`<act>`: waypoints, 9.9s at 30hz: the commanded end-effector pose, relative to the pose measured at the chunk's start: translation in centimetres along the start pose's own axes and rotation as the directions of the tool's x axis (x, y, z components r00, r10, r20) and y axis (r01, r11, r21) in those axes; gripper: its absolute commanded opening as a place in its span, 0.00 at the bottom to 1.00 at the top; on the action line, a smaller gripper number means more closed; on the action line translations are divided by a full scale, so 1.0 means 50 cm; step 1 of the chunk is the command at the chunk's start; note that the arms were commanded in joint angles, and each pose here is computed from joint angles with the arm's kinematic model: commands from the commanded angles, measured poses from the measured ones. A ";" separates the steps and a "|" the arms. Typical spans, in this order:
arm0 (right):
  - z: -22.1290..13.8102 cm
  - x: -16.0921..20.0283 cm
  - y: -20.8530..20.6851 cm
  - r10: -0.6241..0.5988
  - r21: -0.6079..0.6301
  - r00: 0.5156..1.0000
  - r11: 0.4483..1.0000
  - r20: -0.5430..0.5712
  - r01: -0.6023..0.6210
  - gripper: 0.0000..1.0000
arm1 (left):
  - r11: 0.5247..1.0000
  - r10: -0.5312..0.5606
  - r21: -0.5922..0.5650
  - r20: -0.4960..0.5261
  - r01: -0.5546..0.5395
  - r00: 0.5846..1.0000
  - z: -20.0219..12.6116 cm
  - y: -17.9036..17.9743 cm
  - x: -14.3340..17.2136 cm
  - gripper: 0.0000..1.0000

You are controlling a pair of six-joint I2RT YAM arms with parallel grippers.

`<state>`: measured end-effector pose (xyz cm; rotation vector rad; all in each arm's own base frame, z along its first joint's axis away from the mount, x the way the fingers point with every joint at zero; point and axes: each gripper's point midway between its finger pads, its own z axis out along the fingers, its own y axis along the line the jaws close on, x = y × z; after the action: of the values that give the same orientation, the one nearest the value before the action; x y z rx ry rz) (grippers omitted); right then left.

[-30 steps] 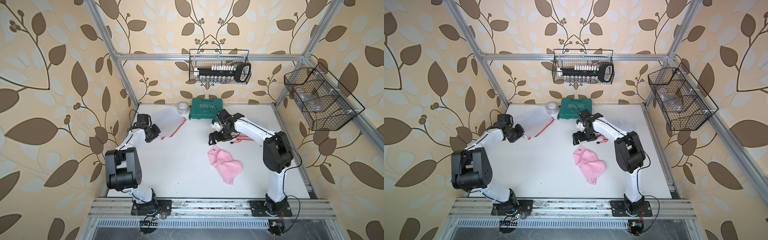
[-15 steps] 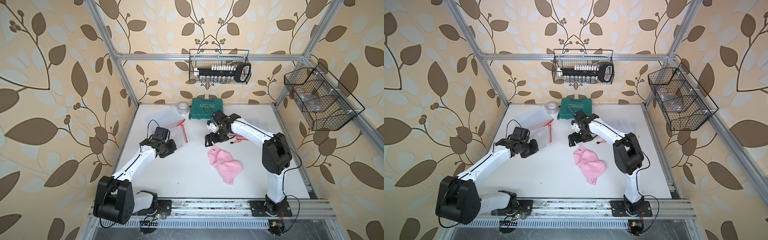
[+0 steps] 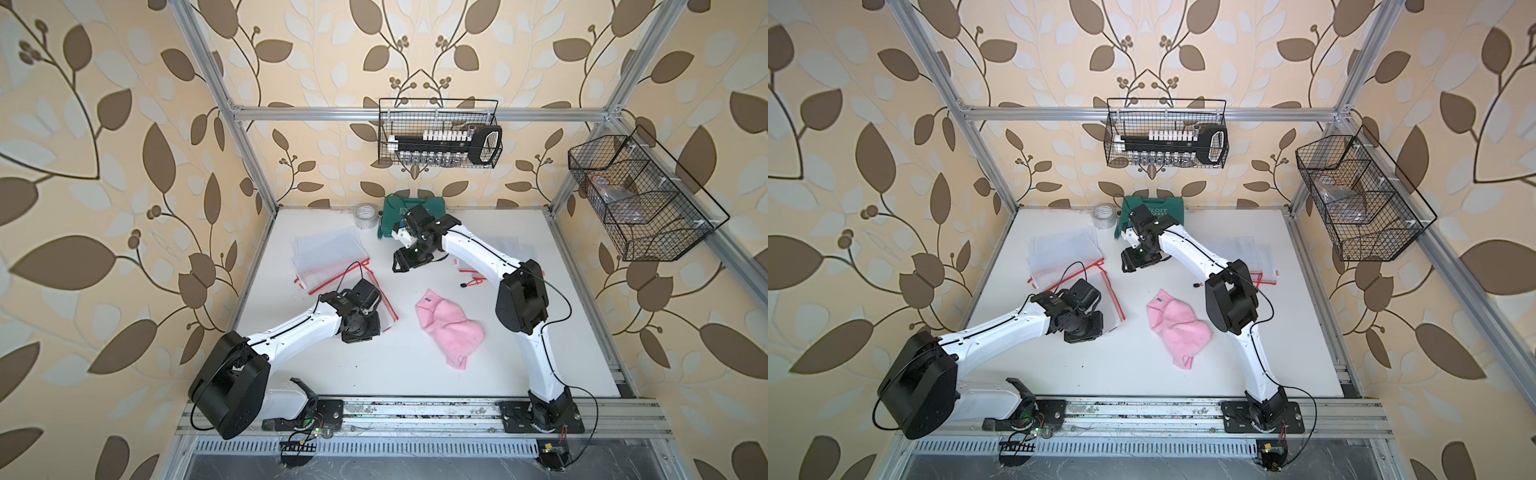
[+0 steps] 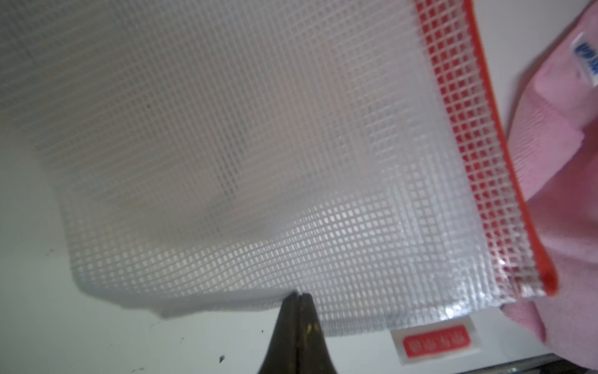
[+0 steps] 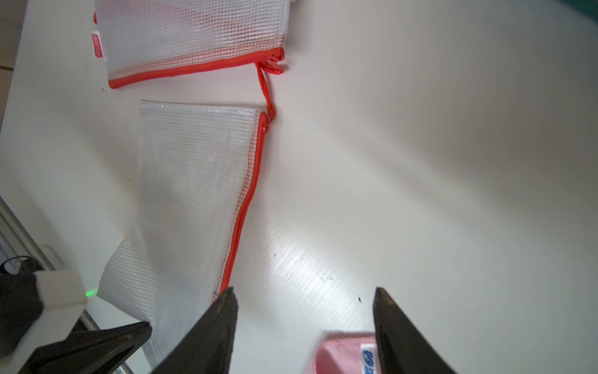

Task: Wipe the document bag
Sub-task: Move the document bag to the center of the board, then pick up the document bag from the center of the board, then place the document bag at the center of the board, then adjust the document bag at the center of the board, then wipe the dirt from the document bag, then adjust the document bag at the center of the board.

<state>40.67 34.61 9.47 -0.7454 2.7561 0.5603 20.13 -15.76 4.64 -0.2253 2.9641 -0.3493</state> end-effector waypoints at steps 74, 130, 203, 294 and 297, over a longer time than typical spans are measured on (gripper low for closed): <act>-0.015 0.120 0.007 0.735 -0.205 0.654 0.678 0.179 -0.706 0.00 | 0.968 -0.236 0.172 0.376 0.182 0.896 -0.259 0.025 -0.145 0.47; -0.167 0.199 0.046 0.098 0.029 0.995 0.995 -0.019 -0.097 0.00 | 0.992 0.061 -0.094 -0.208 -0.082 0.976 0.077 -0.037 0.037 0.32; 0.103 0.306 0.077 0.257 -0.089 0.907 0.949 -0.335 -0.302 0.00 | 0.983 0.052 -0.177 0.026 -0.047 0.998 0.083 0.027 -0.027 0.14; -0.134 0.337 -0.217 0.526 0.203 0.848 0.839 -0.065 -0.505 0.00 | 0.849 0.074 -0.506 0.401 0.154 0.913 -0.398 0.212 -0.221 0.00; -0.128 0.344 -0.229 0.545 0.204 0.836 0.827 -0.066 -0.524 0.00 | 0.712 0.217 -0.695 0.354 0.100 0.910 -0.463 0.215 -0.245 0.00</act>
<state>31.75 16.63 7.33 -0.0030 3.0470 0.4468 29.81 -2.65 24.61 -0.4384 2.4534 0.2295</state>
